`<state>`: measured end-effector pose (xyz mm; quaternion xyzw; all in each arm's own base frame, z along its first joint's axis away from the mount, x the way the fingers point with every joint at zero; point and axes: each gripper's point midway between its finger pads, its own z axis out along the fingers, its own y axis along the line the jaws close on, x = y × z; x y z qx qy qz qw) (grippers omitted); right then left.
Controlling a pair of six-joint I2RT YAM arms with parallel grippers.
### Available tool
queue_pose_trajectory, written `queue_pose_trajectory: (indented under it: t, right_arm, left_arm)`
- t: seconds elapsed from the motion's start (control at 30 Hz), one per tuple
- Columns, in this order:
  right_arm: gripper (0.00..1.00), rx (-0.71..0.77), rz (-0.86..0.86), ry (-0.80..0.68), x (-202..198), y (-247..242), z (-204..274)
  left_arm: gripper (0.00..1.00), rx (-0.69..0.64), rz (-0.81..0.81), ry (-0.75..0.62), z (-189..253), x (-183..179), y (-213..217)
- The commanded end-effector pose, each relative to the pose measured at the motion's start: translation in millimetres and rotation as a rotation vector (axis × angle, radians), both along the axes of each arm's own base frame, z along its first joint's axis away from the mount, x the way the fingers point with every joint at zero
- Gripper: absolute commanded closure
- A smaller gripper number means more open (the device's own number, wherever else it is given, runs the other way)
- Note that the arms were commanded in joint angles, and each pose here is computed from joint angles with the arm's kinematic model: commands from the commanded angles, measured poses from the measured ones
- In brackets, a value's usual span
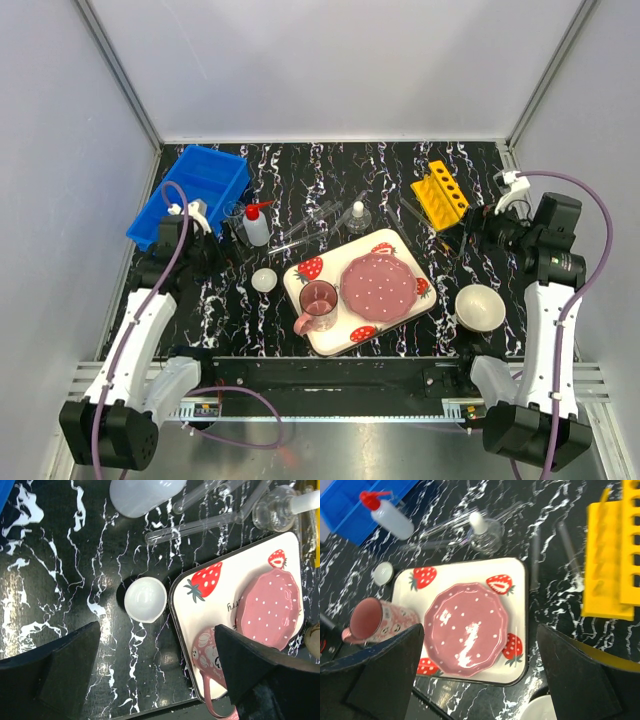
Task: Organize the chemistry lab equipment
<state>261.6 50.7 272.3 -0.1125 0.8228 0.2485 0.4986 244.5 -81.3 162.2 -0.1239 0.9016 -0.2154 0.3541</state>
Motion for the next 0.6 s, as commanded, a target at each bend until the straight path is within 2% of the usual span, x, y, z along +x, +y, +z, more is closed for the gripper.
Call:
queue_pose_trajectory:
  t: [0.0, 0.13, 0.33, 0.53, 0.57]
  right_arm:
    - [0.01, 0.047, 0.183, -0.015, -12.3, 22.5, -7.2]
    - [0.0, 0.1, 0.193, 0.052, -8.1, 24.5, -25.0]
    - [0.0, 0.137, 0.191, 0.068, -4.2, 26.0, -42.4]
    - [0.0, 0.128, 0.186, 0.033, -5.0, 26.0, -50.9]
    - [0.0, 0.126, 0.187, 0.023, -3.8, 25.9, -50.8]
  left_arm:
    - [0.01, -0.013, 0.069, 0.066, -19.0, 9.2, 2.9]
    - [0.01, -0.029, 0.093, 0.166, -46.5, 12.3, 0.6]
    - [0.02, -0.004, 0.1, 0.261, -87.0, 19.8, -1.6]
    - [0.18, 0.026, 0.075, 0.31, -113.7, 26.7, -16.3]
    - [0.25, 0.043, 0.083, 0.323, -120.3, 27.8, -15.2]
